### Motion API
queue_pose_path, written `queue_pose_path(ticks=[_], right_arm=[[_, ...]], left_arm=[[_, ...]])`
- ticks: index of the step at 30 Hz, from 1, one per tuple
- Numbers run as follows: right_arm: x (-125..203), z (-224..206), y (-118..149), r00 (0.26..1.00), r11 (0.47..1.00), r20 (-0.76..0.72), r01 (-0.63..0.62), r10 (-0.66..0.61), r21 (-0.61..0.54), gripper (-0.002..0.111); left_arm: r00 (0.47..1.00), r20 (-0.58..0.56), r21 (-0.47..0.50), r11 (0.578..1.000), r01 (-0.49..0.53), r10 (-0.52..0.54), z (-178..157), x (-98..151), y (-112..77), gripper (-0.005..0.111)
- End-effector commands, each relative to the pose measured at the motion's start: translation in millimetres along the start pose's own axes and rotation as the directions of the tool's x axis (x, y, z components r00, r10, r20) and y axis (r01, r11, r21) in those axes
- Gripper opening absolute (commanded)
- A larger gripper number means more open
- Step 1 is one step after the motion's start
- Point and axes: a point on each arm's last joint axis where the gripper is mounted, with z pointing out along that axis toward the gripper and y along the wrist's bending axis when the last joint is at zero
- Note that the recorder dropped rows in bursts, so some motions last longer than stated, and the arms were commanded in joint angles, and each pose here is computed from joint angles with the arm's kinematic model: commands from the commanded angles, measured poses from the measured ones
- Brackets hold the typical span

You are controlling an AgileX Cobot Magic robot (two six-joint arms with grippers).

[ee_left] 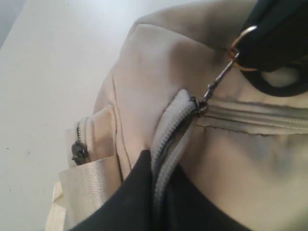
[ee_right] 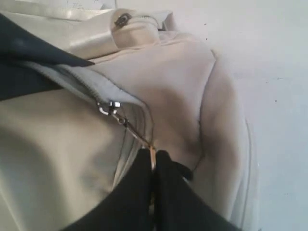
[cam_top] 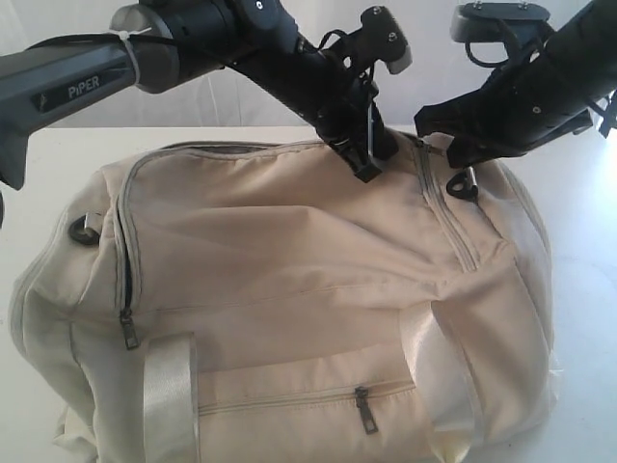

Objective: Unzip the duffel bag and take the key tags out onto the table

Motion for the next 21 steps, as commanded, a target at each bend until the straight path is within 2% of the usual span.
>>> queue_pose_path(ticks=[1, 4, 6, 12, 15, 21], right_arm=[[-2, -3, -4, 0.999, 1.000, 0.038, 0.000, 0.000, 0.022, 0.000], [-5, -2, -3, 0.997, 1.000, 0.077, -0.013, 0.012, 0.010, 0.000], [-8, -3, -4, 0.995, 1.000, 0.100, -0.013, 0.012, 0.014, 0.000], [-13, -3, -5, 0.988, 1.000, 0.156, -0.012, 0.009, 0.023, 0.000], [-16, -3, -5, 0.984, 1.000, 0.179, -0.013, 0.008, 0.025, 0.000], [-24, 15, -6, 0.995, 1.000, 0.103, -0.010, 0.008, 0.016, 0.000]], left_arm=[[1.000, -0.023, 0.028, 1.000, -0.003, 0.004, -12, -1, 0.4, 0.017], [0.999, -0.033, 0.045, 0.999, -0.003, 0.004, -12, 0, -1.1, 0.040], [1.000, -0.030, 0.049, 0.999, 0.008, -0.007, -12, 0, -1.5, 0.049], [0.998, 0.042, 0.065, 0.997, 0.038, -0.041, -20, -11, -4.1, 0.047], [0.998, 0.065, 0.054, 0.998, 0.014, -0.017, -28, -17, -4.6, 0.045], [0.997, 0.082, 0.054, 0.998, -0.020, 0.016, -38, -23, -6.6, 0.044]])
